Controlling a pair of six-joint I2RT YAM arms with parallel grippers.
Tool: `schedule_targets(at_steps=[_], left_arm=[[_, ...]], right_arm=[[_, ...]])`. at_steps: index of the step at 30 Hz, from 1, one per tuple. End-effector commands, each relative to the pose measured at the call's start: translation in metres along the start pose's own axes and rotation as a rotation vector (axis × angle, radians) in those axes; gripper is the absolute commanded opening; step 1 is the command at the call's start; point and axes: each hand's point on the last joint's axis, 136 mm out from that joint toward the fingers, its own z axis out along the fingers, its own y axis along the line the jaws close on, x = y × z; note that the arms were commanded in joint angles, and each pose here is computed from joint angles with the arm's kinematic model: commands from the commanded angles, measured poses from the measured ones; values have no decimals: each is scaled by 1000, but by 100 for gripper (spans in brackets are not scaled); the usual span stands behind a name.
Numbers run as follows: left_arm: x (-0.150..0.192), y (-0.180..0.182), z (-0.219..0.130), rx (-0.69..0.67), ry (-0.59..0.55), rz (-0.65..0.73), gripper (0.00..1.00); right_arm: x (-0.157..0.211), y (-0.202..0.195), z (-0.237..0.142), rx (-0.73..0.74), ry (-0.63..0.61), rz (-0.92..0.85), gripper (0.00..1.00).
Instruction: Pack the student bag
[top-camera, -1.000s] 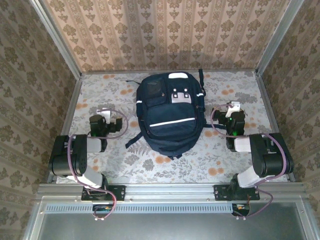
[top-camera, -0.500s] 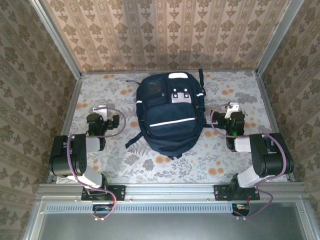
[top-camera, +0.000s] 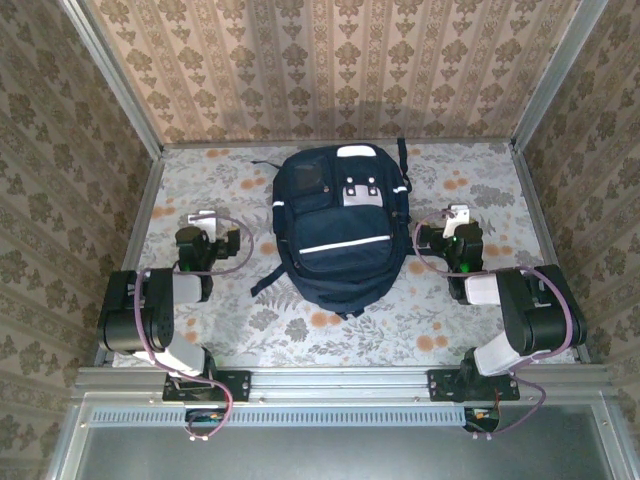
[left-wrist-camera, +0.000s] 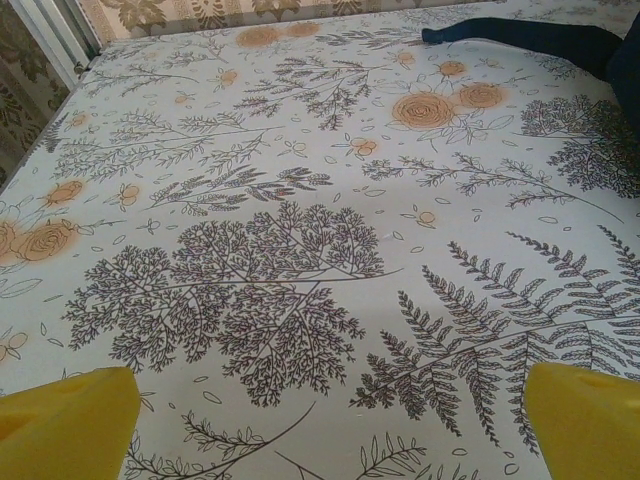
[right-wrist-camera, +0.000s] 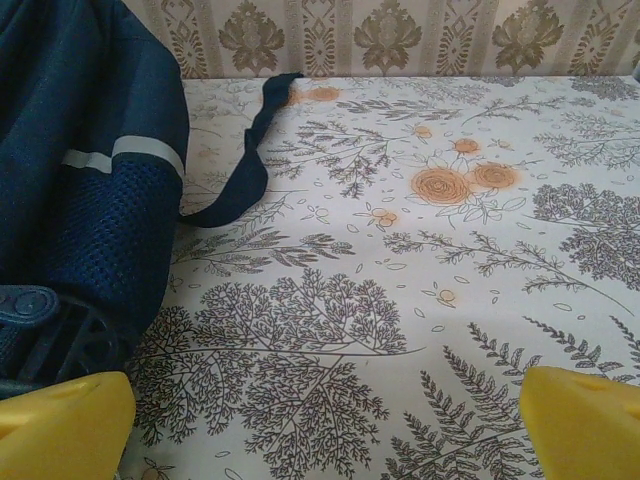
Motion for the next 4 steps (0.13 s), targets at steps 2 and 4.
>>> schedule_targets(at_steps=[2, 4], left_arm=[[-14, 2, 1, -2, -40, -1, 100], [-14, 3, 1, -6, -43, 1, 100]], right_arm=[[-4, -3, 2, 20, -8, -14, 100], [-3, -3, 2, 19, -8, -14, 100]])
